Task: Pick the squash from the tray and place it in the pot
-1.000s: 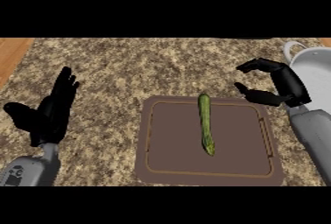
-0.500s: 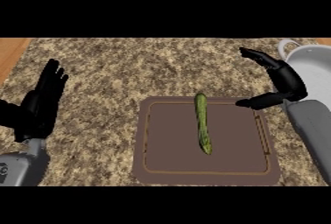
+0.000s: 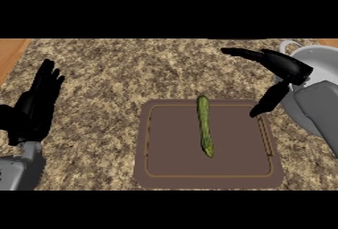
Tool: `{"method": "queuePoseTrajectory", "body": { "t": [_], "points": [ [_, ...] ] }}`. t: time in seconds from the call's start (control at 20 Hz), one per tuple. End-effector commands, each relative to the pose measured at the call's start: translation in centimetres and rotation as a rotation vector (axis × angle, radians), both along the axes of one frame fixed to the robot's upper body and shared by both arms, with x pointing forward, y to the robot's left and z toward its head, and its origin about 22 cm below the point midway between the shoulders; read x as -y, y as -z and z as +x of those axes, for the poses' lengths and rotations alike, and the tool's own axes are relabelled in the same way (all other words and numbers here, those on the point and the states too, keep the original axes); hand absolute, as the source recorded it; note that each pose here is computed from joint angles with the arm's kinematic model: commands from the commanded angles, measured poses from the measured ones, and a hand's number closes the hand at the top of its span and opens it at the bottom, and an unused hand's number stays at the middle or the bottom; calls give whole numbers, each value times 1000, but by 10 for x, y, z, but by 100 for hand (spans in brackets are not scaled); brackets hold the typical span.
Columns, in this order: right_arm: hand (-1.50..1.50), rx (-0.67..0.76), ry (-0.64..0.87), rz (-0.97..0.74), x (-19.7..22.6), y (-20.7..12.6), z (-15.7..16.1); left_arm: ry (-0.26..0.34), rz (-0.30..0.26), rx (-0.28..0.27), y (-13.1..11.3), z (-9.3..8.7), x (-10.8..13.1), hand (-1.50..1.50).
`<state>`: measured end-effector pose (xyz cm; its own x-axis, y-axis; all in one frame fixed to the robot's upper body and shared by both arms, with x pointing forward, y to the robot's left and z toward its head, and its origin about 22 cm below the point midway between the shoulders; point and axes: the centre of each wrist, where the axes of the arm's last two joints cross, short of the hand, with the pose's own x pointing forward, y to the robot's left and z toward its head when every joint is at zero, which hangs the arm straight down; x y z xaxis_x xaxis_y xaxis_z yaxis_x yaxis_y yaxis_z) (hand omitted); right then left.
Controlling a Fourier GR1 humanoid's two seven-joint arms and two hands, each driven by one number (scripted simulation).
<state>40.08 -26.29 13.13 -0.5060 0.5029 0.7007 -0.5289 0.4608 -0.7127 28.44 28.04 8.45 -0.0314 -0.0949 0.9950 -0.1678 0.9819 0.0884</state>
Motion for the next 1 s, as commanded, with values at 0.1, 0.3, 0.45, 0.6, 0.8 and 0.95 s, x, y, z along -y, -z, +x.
{"method": "queuePoseTrajectory", "body": {
  "t": [0.1, 0.3, 0.45, 0.6, 0.8, 0.95],
  "points": [
    [-150, -41, -107, -312, -61, -12, -16, -18, 4, -5, 4, 4, -5, 0],
    [-150, -104, -100, -368, -71, -12, -29, -8, -12, 22, 9, -16, -18, 0],
    [-150, -113, -89, -375, -96, -14, -39, -6, -5, 5, 8, -4, 8, 0],
    [-150, -143, -87, -358, -81, 9, -58, 1, -4, 14, 1, -9, 21, 0],
    [-150, -140, -79, -395, -106, 13, -49, 1, -18, 17, 0, -8, -6, 0],
    [-150, -134, -33, -455, -93, 30, -47, 12, -9, 2, 9, -19, 1, 0]
  ]
}}
